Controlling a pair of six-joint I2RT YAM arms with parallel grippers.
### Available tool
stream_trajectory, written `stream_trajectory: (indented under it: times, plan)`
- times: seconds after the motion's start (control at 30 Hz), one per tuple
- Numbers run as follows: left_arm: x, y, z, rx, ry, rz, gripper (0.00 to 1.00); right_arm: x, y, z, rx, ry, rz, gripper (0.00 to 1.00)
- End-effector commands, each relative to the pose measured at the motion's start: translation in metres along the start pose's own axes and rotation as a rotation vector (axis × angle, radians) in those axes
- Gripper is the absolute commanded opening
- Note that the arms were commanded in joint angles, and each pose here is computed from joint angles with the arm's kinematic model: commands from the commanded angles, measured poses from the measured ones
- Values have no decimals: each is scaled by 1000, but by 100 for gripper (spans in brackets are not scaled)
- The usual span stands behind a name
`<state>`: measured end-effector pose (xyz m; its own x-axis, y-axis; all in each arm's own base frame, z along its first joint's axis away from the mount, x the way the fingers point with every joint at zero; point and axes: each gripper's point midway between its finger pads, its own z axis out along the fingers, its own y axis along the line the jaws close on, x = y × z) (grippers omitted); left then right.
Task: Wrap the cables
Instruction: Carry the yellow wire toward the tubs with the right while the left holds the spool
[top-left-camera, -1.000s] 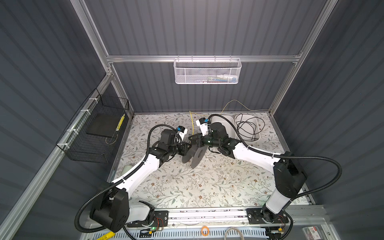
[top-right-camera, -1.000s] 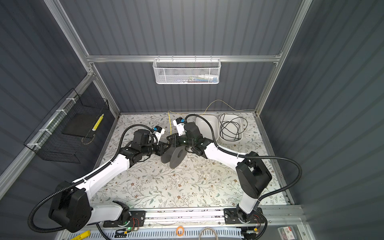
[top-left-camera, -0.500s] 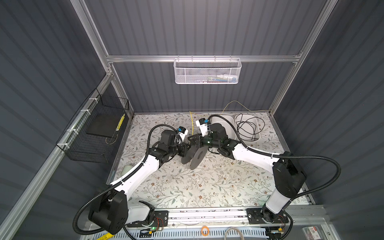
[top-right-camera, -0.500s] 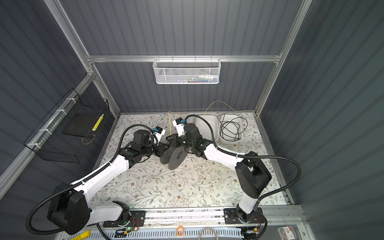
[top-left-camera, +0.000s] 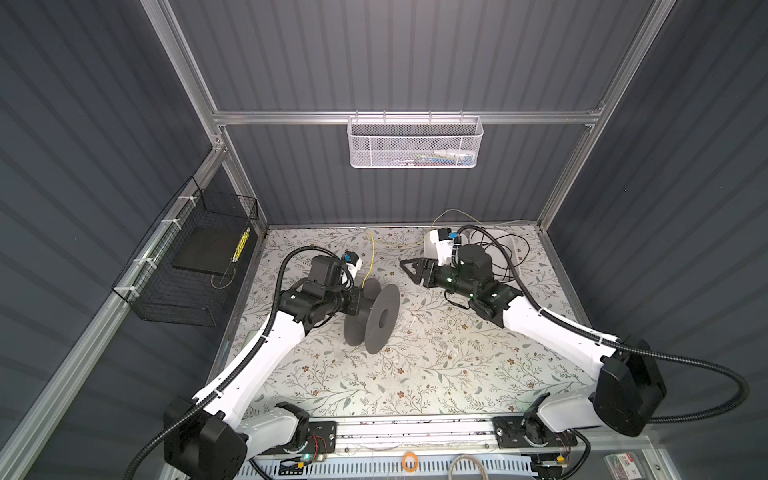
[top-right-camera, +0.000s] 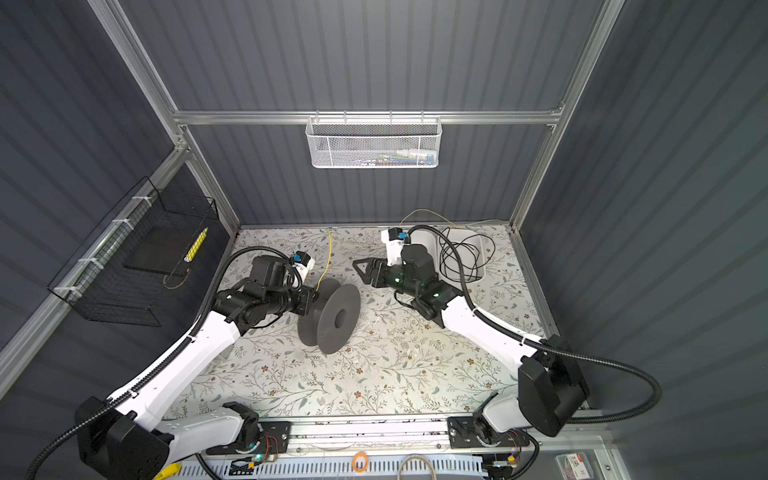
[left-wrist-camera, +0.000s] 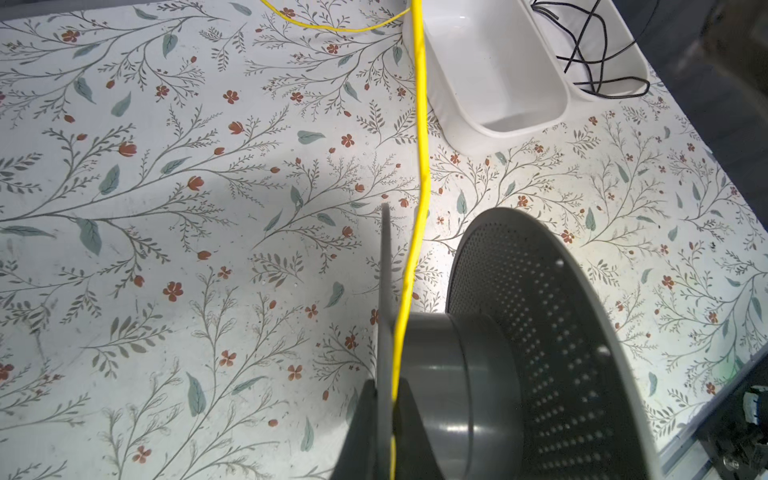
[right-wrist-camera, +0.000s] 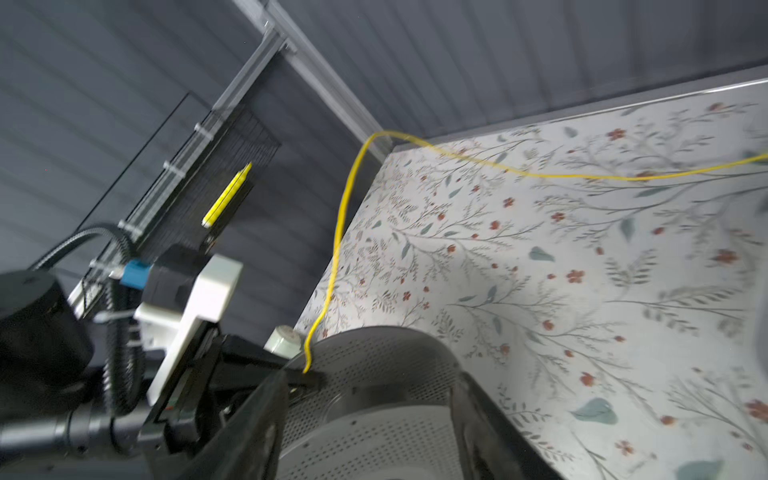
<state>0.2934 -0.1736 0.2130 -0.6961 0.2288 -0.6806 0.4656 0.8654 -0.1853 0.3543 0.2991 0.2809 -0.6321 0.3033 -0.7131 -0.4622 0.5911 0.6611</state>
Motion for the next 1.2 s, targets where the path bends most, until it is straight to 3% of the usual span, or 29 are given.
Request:
stream_trajectory:
  times: [0.0, 0.13, 0.27, 0.43, 0.77, 1.0, 1.17]
  plan:
    - [-13, -5, -22, -1, -34, 62, 0, -19, -64, -5, 166, -72, 159, 68]
    - [-19, -3, -29, -24, -34, 107, 0, -42, -121, 5, 331, -112, 195, 71]
    - [-22, -5, -30, -21, -40, 120, 0, -63, -169, 34, 394, -105, 253, 70]
    - [-22, -5, -30, -25, -49, 151, 0, -68, -195, 84, 420, -25, 245, 69]
    - [-35, -11, -56, -28, -138, 204, 0, -81, -243, 134, 437, -28, 318, 67]
    - [-36, -12, -61, -22, -144, 211, 0, -95, -248, 152, 347, -30, 329, 54]
    - [-37, -13, -66, -21, -157, 210, 0, -99, -247, 157, 276, -33, 386, 30]
